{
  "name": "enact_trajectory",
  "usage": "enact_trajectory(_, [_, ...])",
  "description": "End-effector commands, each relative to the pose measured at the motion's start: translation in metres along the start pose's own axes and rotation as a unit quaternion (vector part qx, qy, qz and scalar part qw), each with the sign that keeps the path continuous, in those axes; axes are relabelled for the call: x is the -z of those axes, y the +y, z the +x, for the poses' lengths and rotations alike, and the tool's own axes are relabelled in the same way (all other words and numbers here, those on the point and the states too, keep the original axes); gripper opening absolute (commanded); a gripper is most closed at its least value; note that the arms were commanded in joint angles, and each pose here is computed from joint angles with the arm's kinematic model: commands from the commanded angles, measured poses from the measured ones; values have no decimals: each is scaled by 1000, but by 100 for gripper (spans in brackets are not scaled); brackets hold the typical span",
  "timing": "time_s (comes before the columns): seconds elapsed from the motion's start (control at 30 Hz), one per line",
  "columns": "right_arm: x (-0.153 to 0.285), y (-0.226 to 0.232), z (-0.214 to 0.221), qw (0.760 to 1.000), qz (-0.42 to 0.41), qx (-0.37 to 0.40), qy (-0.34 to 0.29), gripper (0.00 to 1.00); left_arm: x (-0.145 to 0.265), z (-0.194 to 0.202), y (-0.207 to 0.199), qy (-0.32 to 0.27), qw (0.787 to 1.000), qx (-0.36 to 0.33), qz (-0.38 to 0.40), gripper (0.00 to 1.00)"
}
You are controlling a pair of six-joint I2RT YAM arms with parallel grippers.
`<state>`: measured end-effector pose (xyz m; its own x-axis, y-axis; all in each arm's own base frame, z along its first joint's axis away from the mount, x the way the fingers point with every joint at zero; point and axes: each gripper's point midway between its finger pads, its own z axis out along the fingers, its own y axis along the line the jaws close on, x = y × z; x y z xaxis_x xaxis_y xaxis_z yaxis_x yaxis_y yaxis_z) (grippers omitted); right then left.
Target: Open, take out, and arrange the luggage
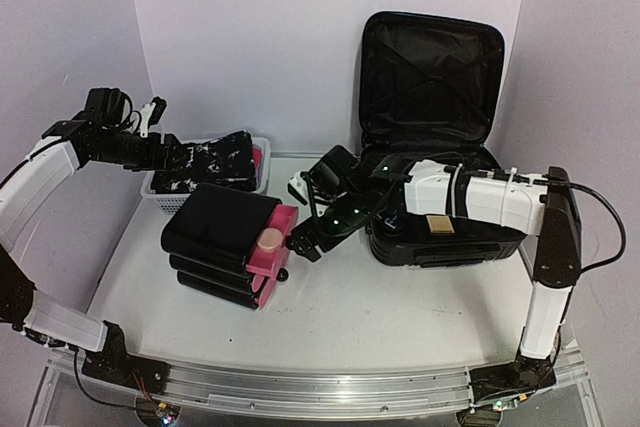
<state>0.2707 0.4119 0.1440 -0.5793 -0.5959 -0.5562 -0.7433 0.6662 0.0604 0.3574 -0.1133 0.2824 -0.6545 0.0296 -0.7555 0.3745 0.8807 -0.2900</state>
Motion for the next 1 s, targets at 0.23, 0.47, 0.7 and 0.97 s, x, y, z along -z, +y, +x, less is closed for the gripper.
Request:
enact_trajectory(0.23, [-21,31,-75,992,-70,-42,-92,96,6,-12,-6,-29,1000,-7,11,83])
enact_trajectory(0.47, [-24,31,-72,992,-72,-45,-96,97,6,-12,-6,-29,999,-8,10,83])
enact_trajectory(0.7, [-9,32,-44,987,-112,4,-117,98,7,-13,-7,-30,999,-6,13,83])
enact_trajectory(0.97, [-34,35,-34,969,-183,46,-160,84,5,-11,-6,-27,1000,-5,12,83])
